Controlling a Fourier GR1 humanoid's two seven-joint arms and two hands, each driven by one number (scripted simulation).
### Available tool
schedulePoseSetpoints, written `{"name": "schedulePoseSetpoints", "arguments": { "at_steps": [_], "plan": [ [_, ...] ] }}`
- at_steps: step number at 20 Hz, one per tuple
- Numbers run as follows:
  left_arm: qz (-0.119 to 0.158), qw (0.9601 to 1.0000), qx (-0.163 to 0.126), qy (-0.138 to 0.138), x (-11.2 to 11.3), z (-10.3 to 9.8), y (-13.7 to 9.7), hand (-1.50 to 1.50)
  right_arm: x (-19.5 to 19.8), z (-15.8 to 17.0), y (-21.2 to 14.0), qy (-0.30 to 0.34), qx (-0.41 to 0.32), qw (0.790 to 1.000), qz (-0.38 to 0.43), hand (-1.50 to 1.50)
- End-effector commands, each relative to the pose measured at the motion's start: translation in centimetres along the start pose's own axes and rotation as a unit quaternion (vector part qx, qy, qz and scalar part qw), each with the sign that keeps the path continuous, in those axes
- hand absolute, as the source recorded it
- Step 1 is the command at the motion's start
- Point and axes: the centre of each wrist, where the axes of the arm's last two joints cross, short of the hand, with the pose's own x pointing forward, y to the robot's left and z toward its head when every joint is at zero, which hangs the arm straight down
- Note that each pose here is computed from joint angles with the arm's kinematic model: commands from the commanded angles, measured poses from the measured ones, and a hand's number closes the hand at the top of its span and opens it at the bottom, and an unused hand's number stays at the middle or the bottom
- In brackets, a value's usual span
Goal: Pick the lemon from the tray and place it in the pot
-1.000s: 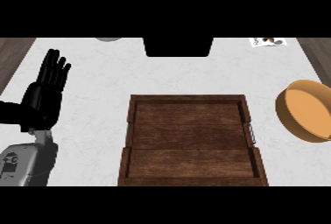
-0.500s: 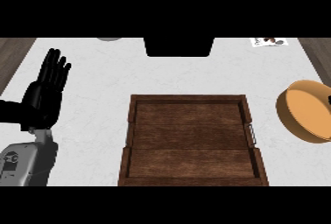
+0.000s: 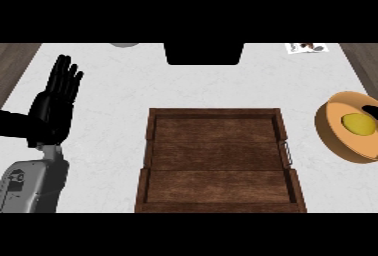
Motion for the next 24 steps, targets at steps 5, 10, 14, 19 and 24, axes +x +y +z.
{"name": "schedulePoseSetpoints", "arguments": {
  "at_steps": [5,10,14,19,24],
  "plan": [
    [-0.015,0.9998,0.008,-0.005,0.5,0.4,0.6,0.00,1.6,1.1,-1.3,0.030,-0.070,0.985,-0.158,-1.50],
    [0.002,0.9999,0.011,-0.007,1.6,0.4,1.1,0.00,-2.7,0.2,-4.5,0.038,-0.111,0.966,-0.230,-1.50],
    [-0.007,1.0000,0.002,-0.003,1.9,-0.7,-0.3,0.00,-5.0,1.1,-8.0,0.015,-0.152,0.959,-0.238,-1.50],
    [-0.008,0.9999,0.008,0.004,1.7,0.1,0.6,0.00,-9.6,2.1,-10.9,0.015,-0.173,0.945,-0.277,-1.50],
    [-0.008,0.9999,0.008,0.004,0.4,0.4,-0.3,0.00,-13.3,5.6,-14.2,0.015,-0.185,0.942,-0.278,-1.50]
  ]
}}
